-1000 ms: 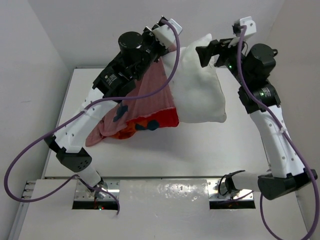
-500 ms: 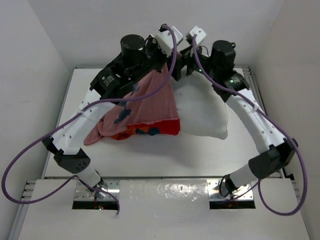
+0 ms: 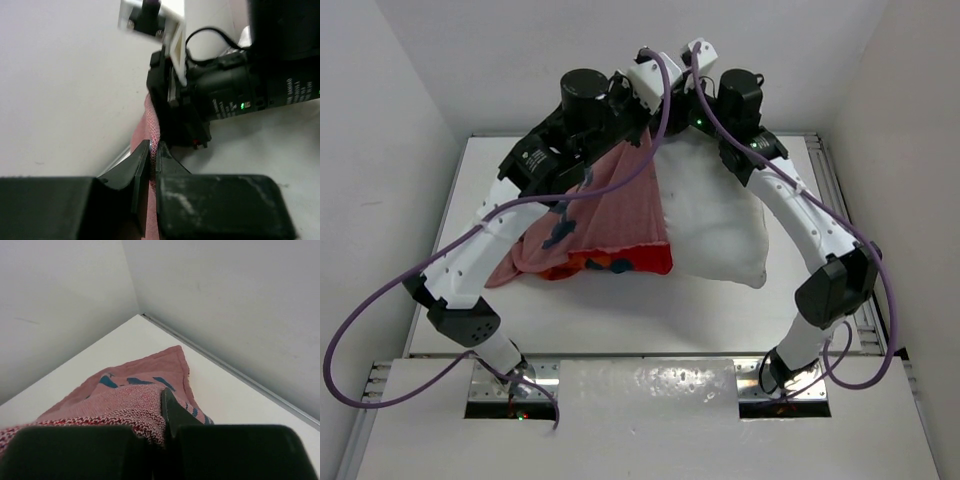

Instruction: Put the pillow into the pillowcase

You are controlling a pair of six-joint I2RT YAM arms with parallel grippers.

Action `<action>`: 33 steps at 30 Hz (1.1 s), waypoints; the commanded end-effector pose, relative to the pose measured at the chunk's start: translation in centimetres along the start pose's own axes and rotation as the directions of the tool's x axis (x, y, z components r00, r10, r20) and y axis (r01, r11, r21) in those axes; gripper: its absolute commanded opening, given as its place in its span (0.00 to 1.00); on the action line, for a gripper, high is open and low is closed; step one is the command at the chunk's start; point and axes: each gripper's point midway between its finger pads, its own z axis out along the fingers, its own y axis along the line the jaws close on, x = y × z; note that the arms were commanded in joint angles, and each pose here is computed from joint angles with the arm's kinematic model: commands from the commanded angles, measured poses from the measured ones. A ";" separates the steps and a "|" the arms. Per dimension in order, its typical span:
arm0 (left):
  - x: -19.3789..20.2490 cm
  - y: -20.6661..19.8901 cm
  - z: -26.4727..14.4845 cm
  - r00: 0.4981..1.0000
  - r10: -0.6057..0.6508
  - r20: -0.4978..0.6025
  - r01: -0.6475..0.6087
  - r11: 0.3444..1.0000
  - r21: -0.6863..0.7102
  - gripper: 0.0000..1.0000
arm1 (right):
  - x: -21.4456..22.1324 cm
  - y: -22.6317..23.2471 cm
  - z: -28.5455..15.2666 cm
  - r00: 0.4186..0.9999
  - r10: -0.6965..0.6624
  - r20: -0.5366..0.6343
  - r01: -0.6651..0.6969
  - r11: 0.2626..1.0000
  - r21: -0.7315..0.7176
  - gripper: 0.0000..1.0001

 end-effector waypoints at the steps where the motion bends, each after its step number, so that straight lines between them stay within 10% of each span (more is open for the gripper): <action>1: -5.6 3.9 -3.9 0.981 -0.033 0.190 0.053 0.994 -0.097 0.00 | -5.9 -3.2 -2.5 0.987 0.035 0.158 -0.063 0.982 0.179 0.00; 14: -1.6 8.8 -4.6 0.991 -0.051 0.122 0.080 0.965 -0.250 0.00 | -11.7 -4.1 -10.5 0.967 0.040 0.253 -0.153 0.882 0.446 0.00; 22: 1.2 -1.5 -4.5 0.995 0.062 0.074 -0.078 0.971 0.226 0.99 | -17.1 -3.5 -8.5 0.941 0.022 0.338 -0.206 0.828 0.521 0.00; 33: 12.0 -8.2 -11.8 0.968 0.247 0.044 -0.239 0.853 0.465 0.92 | -16.2 -3.4 -6.3 0.924 0.025 0.382 -0.254 0.786 0.564 0.00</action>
